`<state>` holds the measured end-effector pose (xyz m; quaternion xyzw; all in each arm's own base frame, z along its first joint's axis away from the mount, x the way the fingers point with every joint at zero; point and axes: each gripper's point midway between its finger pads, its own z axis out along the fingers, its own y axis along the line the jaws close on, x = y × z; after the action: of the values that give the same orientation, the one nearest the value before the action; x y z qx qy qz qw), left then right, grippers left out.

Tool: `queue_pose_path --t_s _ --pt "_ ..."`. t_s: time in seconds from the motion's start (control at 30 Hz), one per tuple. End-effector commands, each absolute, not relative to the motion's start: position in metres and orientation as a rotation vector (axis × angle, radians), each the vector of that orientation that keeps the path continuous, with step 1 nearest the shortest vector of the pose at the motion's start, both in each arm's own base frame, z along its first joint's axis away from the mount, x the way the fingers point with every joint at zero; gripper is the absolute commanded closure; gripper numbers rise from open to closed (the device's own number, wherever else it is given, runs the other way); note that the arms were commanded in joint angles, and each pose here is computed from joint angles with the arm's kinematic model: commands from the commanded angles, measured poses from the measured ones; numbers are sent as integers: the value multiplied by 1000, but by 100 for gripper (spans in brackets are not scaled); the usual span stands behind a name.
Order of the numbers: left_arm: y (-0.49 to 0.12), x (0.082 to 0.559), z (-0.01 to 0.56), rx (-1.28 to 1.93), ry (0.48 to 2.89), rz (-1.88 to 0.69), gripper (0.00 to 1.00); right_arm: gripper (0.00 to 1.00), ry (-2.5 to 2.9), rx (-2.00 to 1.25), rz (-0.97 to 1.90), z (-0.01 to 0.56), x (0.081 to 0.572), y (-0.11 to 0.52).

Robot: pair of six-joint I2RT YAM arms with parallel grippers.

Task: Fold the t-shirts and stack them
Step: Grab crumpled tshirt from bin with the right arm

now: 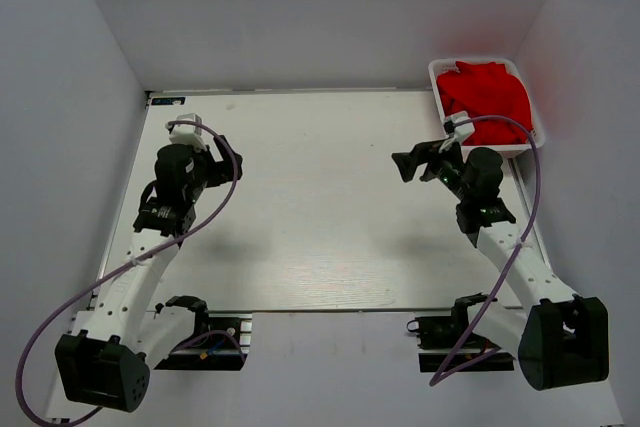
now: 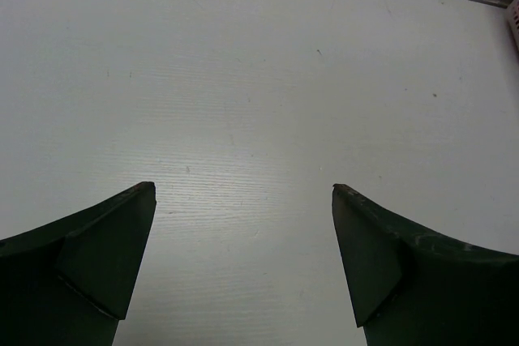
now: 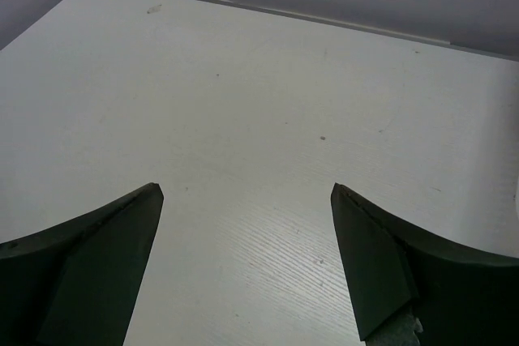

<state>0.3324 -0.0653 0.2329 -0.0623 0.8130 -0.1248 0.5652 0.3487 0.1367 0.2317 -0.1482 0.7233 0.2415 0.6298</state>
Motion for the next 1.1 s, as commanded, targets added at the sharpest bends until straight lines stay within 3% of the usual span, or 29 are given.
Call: queue_pose_path --t_s 0.0,0.2,0.3,0.33,0.37,0.43,0.47,0.5,0.6,0.63,0.67,0.7,0.73,0.77,0.83,0.9,0.93,1.07 --pt "-74 332 246 -99 1898 -336 0 10 1596 -406 569 257 352 146" --pt "-76 330 249 -93 1861 -355 0 10 1650 -415 517 243 371 142" --pt "-78 329 249 -87 1861 -364 0 10 1715 -201 420 241 406 119" --pt "-78 331 246 -88 1874 -362 0 10 1678 -161 410 268 418 116" --pt "-78 332 242 -80 1884 -354 0 10 1811 -139 386 231 429 114" --pt "-77 336 246 -86 1873 -347 0 10 1757 -81 308 280 460 102" --pt "-76 339 247 -92 1872 -339 0 10 1922 -85 267 230 472 98" --pt "-76 343 249 -92 1867 -339 0 10 1880 -44 215 256 490 89" --pt "-78 354 247 -84 1881 -331 0 10 1946 92 102 252 533 57" --pt "-79 358 248 -84 1878 -331 0 10 2028 160 56 214 548 40" --pt "-79 361 246 -73 1885 -322 0 10 1956 187 71 252 565 36" --pt "-80 367 243 -73 1902 -319 0 10 1970 223 52 250 570 25" --pt "-80 371 240 -62 1911 -310 0 10 2038 275 25 210 585 6" --pt "-82 376 245 -45 1901 -312 0 10 1953 303 23 252 602 -3" --pt "-85 385 236 -30 1933 -310 0 10 1968 367 -40 233 624 -38" --pt "-91 394 240 12 1925 -326 0 10 1881 394 -81 260 639 -62" --pt "-95 396 238 37 1934 -339 0 11 1913 403 -96 233 648 -69" --pt "-102 413 224 63 1968 -353 0 13 1779 408 -166 245 667 -117"
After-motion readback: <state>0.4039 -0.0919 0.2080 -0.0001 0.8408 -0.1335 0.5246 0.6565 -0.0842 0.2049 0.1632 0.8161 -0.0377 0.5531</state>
